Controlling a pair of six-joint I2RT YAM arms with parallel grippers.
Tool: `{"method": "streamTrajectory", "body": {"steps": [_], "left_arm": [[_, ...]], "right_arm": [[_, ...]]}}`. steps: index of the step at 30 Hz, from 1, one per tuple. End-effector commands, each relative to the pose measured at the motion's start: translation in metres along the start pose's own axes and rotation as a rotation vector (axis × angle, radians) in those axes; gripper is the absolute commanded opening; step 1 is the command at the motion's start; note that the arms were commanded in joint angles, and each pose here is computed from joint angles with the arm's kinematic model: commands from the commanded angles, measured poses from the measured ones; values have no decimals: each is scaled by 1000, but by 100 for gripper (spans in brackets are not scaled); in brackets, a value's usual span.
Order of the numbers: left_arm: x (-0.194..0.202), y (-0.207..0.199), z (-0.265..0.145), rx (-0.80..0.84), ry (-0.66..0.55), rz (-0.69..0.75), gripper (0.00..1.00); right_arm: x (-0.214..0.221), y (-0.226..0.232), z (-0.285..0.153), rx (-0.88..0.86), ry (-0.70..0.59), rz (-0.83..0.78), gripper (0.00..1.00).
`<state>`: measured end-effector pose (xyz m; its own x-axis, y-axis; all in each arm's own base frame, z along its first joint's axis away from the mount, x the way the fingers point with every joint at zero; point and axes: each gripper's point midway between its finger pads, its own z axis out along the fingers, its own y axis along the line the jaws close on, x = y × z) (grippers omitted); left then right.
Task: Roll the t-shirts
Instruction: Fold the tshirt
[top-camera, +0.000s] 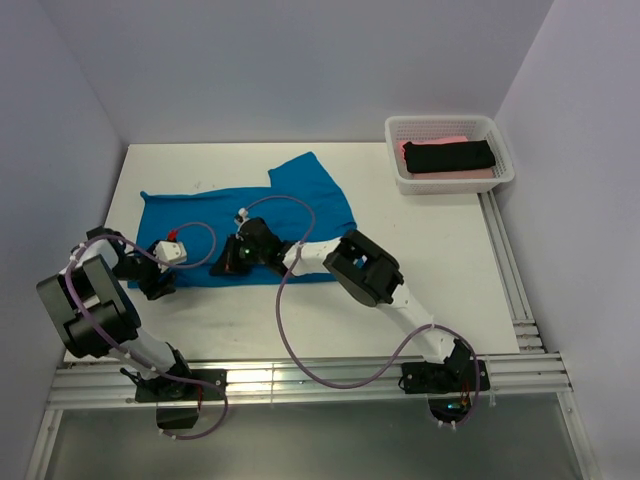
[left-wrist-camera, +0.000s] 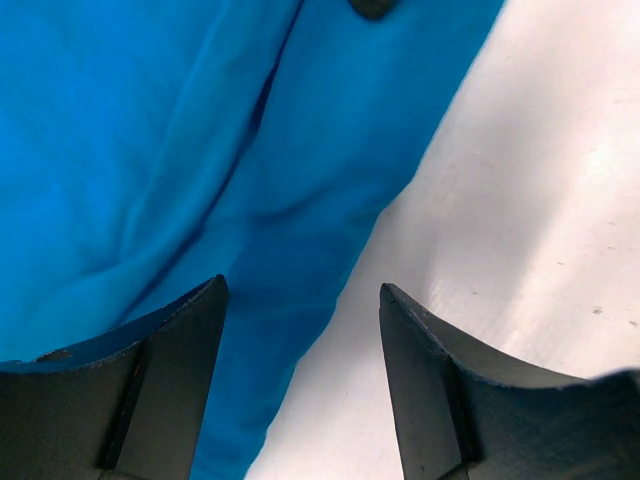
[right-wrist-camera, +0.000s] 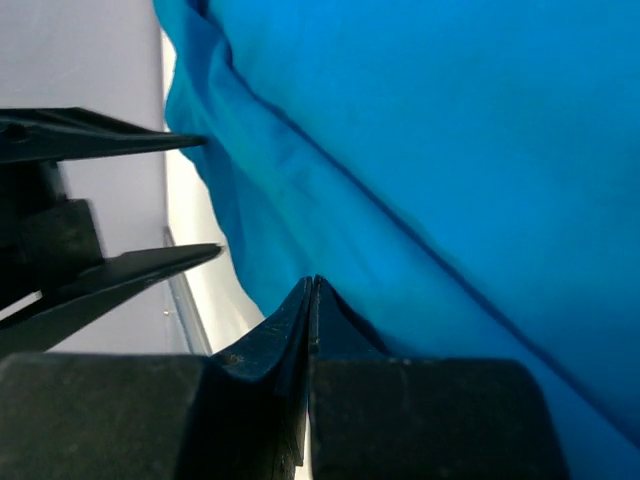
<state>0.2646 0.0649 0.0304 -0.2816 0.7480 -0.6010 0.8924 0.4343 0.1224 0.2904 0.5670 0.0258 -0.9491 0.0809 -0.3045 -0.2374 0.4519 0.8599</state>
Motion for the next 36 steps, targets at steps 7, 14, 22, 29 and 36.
{"method": "streamTrajectory", "body": {"steps": [7,14,22,29,36], "left_arm": [[34,13,4,-18,30,-99,67],[61,6,0,-1,86,-121,65],[76,6,-9,22,118,-131,63],[79,4,-11,9,140,-111,63],[81,5,-13,5,152,-105,63]], "right_arm": [[7,-7,23,69,-56,48,0],[-7,-14,18,123,-129,86,0],[-24,-20,14,222,-201,132,0],[-50,-11,12,259,-274,144,0],[-87,1,20,252,-343,130,0]]}}
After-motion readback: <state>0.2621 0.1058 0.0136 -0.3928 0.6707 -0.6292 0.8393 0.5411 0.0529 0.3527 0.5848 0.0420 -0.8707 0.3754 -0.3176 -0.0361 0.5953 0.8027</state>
